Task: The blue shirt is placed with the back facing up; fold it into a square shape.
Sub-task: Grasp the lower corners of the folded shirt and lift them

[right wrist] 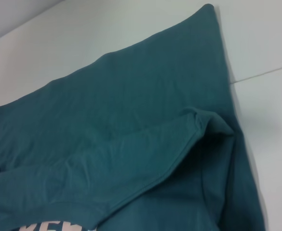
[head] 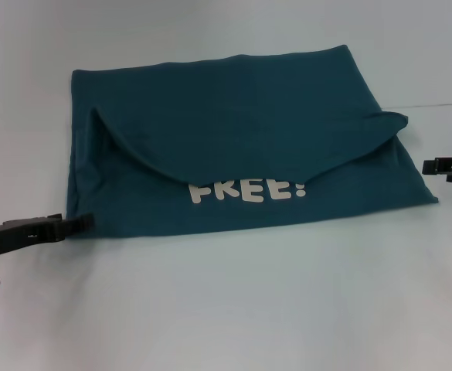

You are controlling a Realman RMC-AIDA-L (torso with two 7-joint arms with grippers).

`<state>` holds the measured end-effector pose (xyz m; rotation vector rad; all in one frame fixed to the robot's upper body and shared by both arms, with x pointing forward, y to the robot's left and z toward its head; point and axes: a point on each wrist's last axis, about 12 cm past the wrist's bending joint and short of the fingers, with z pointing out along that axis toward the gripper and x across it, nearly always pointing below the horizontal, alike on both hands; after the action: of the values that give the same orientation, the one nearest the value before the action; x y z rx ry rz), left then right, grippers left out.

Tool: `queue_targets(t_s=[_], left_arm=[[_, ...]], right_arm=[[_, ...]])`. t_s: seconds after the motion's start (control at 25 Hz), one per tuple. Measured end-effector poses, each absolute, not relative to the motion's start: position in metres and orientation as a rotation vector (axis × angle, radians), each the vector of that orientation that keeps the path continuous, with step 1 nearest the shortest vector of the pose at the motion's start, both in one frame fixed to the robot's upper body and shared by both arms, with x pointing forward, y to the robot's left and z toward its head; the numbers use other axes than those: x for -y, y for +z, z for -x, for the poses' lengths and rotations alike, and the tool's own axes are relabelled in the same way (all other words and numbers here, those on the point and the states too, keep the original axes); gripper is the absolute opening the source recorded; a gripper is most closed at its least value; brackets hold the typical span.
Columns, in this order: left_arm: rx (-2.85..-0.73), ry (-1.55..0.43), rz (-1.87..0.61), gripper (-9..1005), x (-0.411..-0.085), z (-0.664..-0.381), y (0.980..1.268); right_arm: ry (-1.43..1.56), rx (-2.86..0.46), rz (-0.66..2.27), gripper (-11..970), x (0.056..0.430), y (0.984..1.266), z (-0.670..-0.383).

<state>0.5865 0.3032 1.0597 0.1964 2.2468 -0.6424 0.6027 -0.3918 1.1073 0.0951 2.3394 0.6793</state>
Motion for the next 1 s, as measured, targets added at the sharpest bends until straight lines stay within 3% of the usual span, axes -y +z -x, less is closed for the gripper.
queue_targets(t_s=[1.0], left_arm=[[-2.259, -0.667, -0.262, 692, -0.2945, -0.5851, 1.0598]], right_arm=[[0.683, -2.341, -0.102, 658, 0.3918, 1.1048, -0.6004]])
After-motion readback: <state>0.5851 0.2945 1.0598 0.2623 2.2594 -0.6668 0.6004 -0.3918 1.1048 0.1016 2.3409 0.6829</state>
